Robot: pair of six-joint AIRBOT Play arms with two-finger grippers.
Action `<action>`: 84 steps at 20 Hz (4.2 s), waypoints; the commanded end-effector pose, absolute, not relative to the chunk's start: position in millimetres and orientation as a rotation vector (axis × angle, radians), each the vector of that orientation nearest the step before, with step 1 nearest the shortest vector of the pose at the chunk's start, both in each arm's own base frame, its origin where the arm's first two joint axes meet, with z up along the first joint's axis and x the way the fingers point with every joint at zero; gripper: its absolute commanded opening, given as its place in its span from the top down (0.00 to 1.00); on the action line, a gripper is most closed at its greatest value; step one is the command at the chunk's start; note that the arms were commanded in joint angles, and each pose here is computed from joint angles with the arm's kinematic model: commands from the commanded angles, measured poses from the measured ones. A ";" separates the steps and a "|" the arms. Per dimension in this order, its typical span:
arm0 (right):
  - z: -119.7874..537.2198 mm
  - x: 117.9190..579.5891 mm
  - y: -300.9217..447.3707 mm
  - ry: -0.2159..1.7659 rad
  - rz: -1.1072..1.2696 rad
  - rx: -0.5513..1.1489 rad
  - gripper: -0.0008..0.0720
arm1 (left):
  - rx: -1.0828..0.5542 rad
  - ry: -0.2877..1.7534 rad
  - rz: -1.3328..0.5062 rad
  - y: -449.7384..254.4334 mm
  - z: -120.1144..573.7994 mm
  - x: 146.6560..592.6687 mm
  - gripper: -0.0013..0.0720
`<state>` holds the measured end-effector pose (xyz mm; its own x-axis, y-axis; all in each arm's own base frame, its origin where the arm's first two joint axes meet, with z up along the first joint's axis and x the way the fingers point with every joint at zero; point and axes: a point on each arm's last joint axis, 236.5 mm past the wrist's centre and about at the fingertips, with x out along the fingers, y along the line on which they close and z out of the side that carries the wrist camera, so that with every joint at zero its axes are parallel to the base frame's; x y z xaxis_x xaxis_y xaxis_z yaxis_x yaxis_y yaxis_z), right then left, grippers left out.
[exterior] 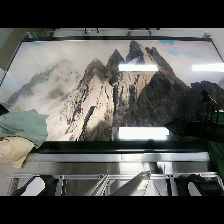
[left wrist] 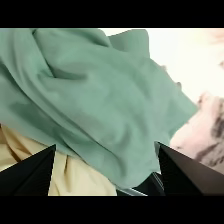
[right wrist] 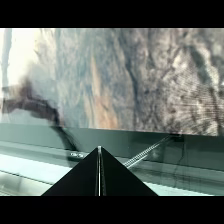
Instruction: Fold the shirts.
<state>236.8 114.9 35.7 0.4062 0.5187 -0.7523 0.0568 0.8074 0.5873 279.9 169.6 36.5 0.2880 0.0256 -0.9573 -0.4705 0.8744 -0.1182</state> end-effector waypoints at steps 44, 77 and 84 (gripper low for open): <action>-82.0 349.6 202.6 1.278 0.653 0.701 0.34 | -0.133 1.528 -0.604 -164.8 -95.6 391.7 0.01; 173.4 394.9 221.7 0.760 0.836 0.243 0.44 | -0.115 0.842 -0.916 -225.3 205.7 392.0 0.58; 59.6 350.4 154.9 1.325 0.726 0.344 0.28 | -0.322 1.394 -0.899 -151.6 63.0 373.5 0.58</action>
<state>391.5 180.6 100.8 0.2790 0.6924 -0.6654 -0.4060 0.7130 0.5717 401.1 -177.8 108.0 0.1236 -0.7004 -0.7030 0.4737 0.6641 -0.5784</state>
